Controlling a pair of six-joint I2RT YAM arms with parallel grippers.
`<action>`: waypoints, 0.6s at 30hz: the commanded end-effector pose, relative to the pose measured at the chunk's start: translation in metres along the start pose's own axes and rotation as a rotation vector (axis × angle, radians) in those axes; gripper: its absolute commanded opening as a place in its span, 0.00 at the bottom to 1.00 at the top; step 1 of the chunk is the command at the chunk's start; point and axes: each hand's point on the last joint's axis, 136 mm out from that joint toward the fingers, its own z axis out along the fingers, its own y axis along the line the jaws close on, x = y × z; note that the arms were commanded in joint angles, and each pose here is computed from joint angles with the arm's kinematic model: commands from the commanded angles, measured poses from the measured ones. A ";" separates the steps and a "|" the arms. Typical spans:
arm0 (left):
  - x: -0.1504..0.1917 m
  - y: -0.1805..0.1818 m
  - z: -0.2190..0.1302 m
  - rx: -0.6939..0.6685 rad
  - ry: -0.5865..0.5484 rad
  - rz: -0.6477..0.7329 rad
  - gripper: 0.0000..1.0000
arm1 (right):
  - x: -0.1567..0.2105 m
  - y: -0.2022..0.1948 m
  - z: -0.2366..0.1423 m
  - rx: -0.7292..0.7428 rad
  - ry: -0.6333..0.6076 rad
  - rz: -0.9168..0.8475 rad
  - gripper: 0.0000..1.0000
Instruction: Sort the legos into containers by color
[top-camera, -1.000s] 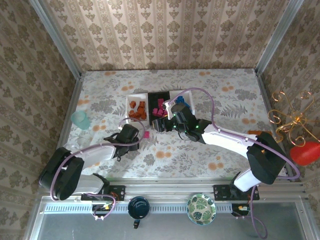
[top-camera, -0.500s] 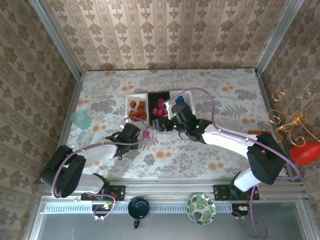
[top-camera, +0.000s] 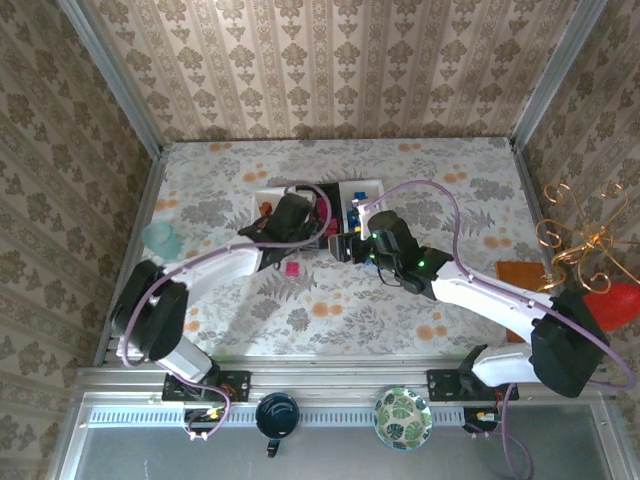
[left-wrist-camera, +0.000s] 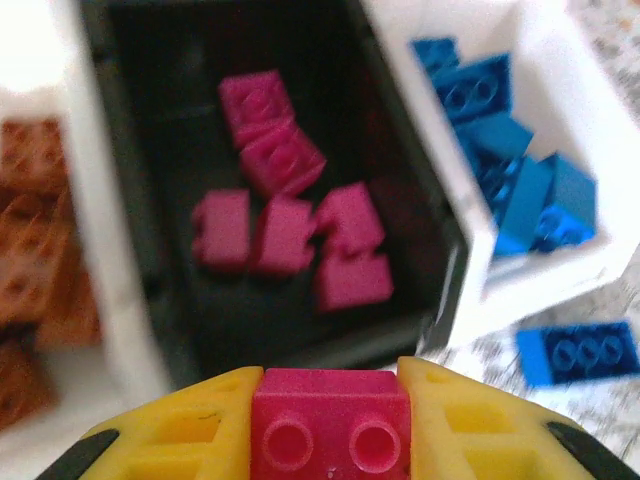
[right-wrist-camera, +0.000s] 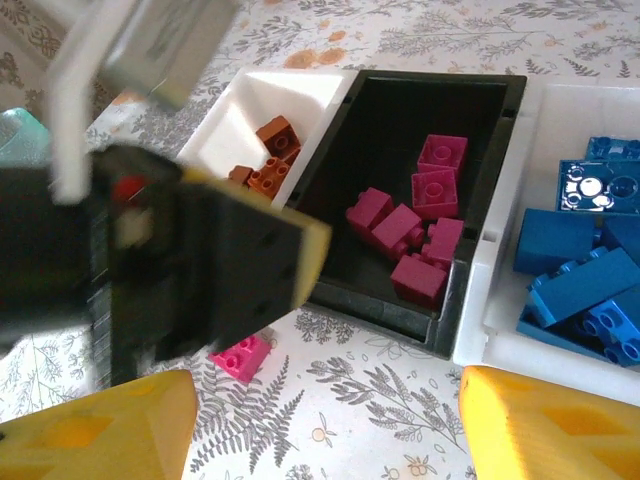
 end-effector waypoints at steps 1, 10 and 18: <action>-0.016 0.002 0.028 0.007 0.024 0.027 0.30 | 0.001 -0.010 -0.010 0.046 -0.007 0.015 0.72; -0.051 0.003 0.079 -0.009 0.049 0.008 0.43 | 0.024 -0.013 -0.010 0.035 0.052 0.026 0.72; -0.082 -0.012 0.042 0.060 -0.047 -0.021 0.74 | 0.042 -0.007 0.005 0.002 0.106 0.039 0.73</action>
